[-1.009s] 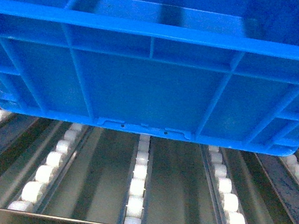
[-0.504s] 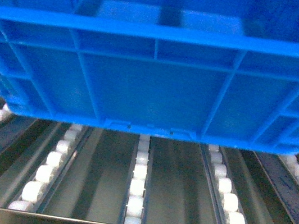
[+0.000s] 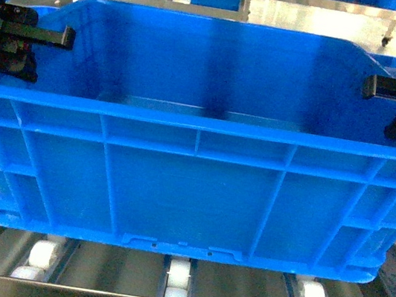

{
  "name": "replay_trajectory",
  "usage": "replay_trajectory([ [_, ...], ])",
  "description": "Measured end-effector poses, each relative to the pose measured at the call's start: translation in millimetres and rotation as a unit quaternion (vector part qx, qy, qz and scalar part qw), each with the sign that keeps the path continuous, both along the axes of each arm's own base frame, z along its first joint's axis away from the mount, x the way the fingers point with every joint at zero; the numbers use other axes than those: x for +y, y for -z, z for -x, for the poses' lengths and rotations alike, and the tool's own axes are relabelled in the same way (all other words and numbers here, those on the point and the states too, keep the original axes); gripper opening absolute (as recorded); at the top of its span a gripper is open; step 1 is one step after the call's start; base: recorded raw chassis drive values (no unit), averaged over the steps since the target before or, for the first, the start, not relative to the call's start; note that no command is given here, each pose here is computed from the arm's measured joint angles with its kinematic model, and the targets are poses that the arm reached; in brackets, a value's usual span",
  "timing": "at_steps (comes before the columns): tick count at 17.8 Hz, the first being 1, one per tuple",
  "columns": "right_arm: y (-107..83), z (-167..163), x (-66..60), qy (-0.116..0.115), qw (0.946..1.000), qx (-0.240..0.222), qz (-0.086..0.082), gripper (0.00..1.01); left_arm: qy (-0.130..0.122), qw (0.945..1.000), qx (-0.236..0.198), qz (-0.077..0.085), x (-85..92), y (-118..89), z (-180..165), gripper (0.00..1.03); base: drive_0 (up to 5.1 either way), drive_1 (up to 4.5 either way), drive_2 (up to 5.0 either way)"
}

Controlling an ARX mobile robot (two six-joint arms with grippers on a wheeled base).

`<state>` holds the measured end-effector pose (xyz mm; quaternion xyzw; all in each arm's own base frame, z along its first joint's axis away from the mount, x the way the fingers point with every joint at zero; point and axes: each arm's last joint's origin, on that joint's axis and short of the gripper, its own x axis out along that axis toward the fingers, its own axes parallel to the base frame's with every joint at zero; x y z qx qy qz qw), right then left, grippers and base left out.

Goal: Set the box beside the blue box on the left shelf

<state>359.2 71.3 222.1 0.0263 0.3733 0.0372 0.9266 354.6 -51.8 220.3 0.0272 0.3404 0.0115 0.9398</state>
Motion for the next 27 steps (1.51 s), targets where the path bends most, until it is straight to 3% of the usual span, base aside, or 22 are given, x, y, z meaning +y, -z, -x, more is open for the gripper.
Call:
replay_trajectory([
  [3,13.4,-0.7,0.1,-0.004,0.9994,0.035,0.005,0.07,-0.003,0.9989,0.047,0.004,-0.3,15.8,0.4,0.19,0.0,0.00,0.0],
  [5,16.8,-1.0,0.4,-0.005,0.9991,0.043,0.004,0.09,-0.002,0.9988,0.050,0.004,-0.4,17.7,-0.3,0.21,0.0,0.00,0.0],
  [7,17.2,-1.0,1.6,-0.009,0.9990,0.043,0.007,0.30,0.014,0.9987,0.049,0.006,-3.2,18.2,0.0,0.42,0.0,0.00,0.0],
  [11,16.8,0.4,9.7,-0.041,0.9982,0.043,-0.007,0.76,0.034,0.9983,0.044,0.018,-10.5,20.0,1.3,0.85,0.0,0.00,0.0],
  [12,15.9,1.0,13.7,-0.050,0.9979,0.039,-0.012,0.96,0.038,0.9989,0.017,0.021,-14.5,21.6,0.8,0.99,0.0,0.00,0.0],
  [14,15.6,2.8,15.8,-0.053,0.9978,0.039,-0.012,0.98,0.042,0.9989,0.016,-0.010,-17.7,27.0,4.1,0.98,0.0,0.00,0.0],
  [17,14.4,4.7,17.4,-0.056,0.9977,0.036,-0.012,0.98,0.046,0.9963,0.009,-0.072,-25.5,38.5,5.5,0.98,0.0,0.00,0.0],
  [18,14.3,4.8,17.6,-0.056,0.9977,0.036,-0.013,0.98,0.045,0.9957,0.008,-0.080,-27.6,39.3,6.0,0.98,0.0,0.00,0.0],
  [24,14.7,6.8,18.7,-0.058,0.9977,0.032,-0.013,0.98,0.037,0.9957,-0.010,-0.085,-29.9,41.0,5.9,0.98,0.0,0.00,0.0],
  [25,14.8,7.1,18.8,-0.058,0.9977,0.031,-0.013,0.98,0.033,0.9960,-0.011,-0.082,-30.0,41.1,5.8,0.98,0.0,0.00,0.0],
  [27,13.7,8.5,18.4,-0.059,0.9978,0.029,-0.014,0.98,0.020,0.9978,-0.008,-0.062,-30.2,40.5,5.7,0.98,0.0,0.00,0.0],
])
